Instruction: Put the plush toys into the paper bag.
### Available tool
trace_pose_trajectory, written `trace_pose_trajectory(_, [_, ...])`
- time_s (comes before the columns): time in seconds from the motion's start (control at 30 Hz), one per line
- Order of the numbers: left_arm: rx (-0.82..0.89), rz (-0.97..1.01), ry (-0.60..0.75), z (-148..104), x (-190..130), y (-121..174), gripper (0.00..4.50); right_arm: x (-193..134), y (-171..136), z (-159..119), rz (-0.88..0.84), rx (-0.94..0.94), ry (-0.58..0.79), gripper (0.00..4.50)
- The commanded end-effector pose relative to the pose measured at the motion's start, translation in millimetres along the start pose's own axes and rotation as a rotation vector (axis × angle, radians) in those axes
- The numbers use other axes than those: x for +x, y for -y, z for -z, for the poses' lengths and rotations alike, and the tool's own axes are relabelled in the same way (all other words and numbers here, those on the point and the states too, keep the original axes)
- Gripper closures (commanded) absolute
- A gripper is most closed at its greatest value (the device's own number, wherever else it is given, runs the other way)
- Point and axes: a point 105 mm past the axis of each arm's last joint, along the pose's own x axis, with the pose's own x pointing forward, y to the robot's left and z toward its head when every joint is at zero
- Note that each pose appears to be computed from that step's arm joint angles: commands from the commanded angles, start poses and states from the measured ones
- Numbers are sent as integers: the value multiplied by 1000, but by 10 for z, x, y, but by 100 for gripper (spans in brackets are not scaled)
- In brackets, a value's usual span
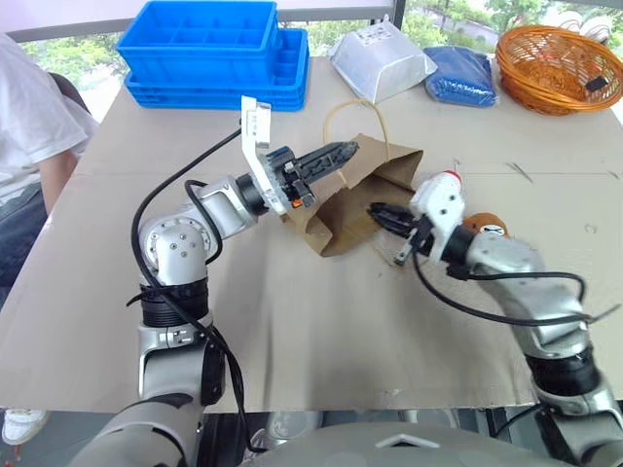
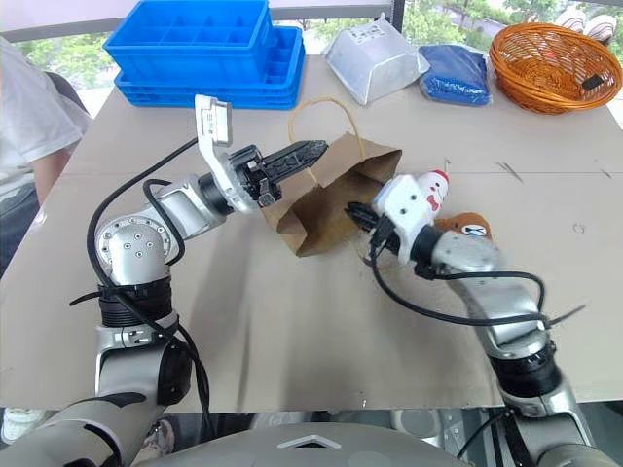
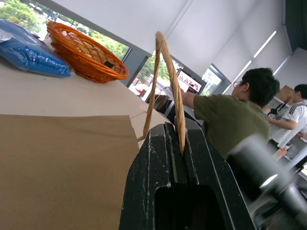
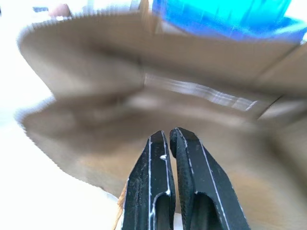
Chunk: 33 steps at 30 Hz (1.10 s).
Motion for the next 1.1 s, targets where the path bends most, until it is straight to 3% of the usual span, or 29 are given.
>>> trace_pose_trajectory(0.03, [61,34,10,-60,16,75,450,-229,-78,-253,-11,-1,42,321])
trace_pose_trajectory(0.17, [77,44,-1,-46,25,71,450,-509,-38,-406,80,2,53,134])
trace_pose_trajectory(0.27, [92,52,-11,-32,33,70,450,-809,93,-423,242,-31,14,6])
trace_pose_trajectory(0.4, [120,66,-22,-24,47,83,450,-1120,244,-338,400,-27,-62,6])
trace_pose_trajectory(0.6, [152,81,-27,-40,72,114,450,-1523,483,240,541,12,-400,6])
trace_pose_trajectory(0.87, [181,92,-35,-34,97,139,450,-1325,783,894,535,203,-487,6])
trace_pose_trajectory(0.93, [195,84,-32,-54,83,137,450,-1212,813,1019,498,210,-514,81])
trace_pose_trajectory(1.1, [205,70,-28,-58,59,133,450,-1157,829,979,486,195,-481,325])
